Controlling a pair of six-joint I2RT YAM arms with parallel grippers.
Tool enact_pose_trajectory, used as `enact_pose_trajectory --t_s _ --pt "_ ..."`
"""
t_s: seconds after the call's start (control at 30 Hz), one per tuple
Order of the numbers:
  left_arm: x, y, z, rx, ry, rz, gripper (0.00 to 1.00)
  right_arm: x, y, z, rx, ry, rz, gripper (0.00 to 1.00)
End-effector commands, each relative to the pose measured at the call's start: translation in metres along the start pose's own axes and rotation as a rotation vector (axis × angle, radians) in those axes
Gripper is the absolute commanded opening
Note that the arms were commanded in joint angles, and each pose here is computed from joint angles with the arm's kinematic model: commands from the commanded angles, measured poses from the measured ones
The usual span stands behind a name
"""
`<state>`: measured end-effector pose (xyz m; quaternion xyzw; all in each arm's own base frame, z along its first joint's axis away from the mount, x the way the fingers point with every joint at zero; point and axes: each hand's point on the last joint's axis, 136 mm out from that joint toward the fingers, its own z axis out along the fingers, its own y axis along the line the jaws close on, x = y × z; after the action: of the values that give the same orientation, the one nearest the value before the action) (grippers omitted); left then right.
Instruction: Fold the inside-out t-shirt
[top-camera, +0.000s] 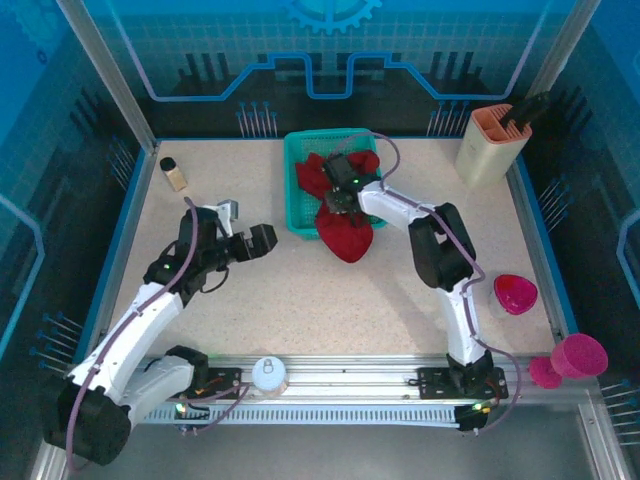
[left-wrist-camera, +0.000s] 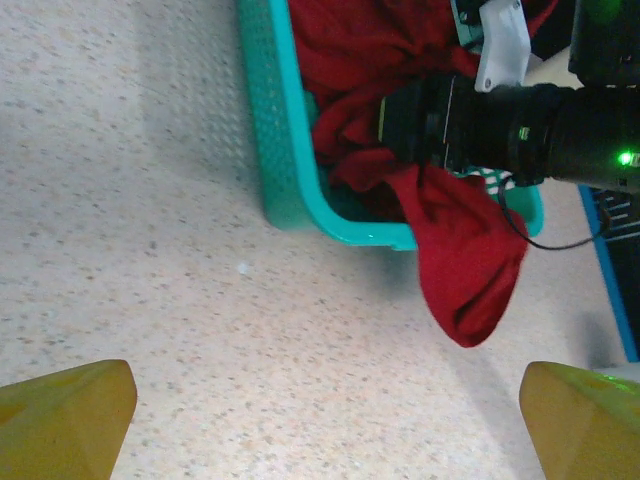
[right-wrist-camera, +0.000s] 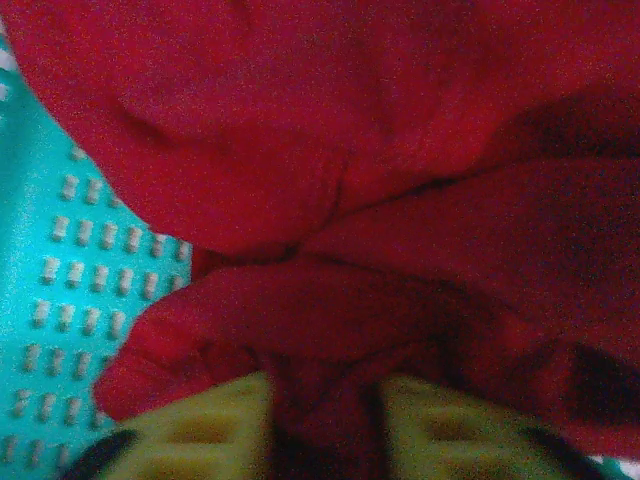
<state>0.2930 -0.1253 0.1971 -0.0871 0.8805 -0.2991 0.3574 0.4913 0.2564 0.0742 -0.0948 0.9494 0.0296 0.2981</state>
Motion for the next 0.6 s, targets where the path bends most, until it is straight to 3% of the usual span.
enact_pose_trajectory --t_s 0.0,0.2,0.33,0.4,0.5,0.57 --pt "0.000 -0.026 -0.005 0.091 0.063 -0.045 0.99 -0.062 0.023 -0.078 -0.284 -0.201 0.001 0.00" --pt "-0.008 -0.049 -0.009 0.163 0.113 -0.071 0.99 -0.119 0.053 -0.253 -0.672 -0.540 -0.113 0.00" --pt "-0.024 -0.067 -0.028 0.182 0.103 -0.082 0.99 -0.108 0.080 -0.380 -1.006 -0.675 -0.223 0.00" --pt "-0.035 -0.064 -0.041 0.156 0.077 -0.108 0.99 -0.082 0.096 -0.437 -1.201 -0.703 -0.317 0.00" --pt "-0.051 -0.054 -0.056 0.149 0.036 -0.196 0.99 -0.042 0.113 -0.471 -1.418 -0.638 -0.397 0.00" --pt "-0.056 -0.048 -0.060 0.149 0.015 -0.219 0.99 -0.024 0.118 -0.456 -1.479 -0.536 -0.363 0.00"
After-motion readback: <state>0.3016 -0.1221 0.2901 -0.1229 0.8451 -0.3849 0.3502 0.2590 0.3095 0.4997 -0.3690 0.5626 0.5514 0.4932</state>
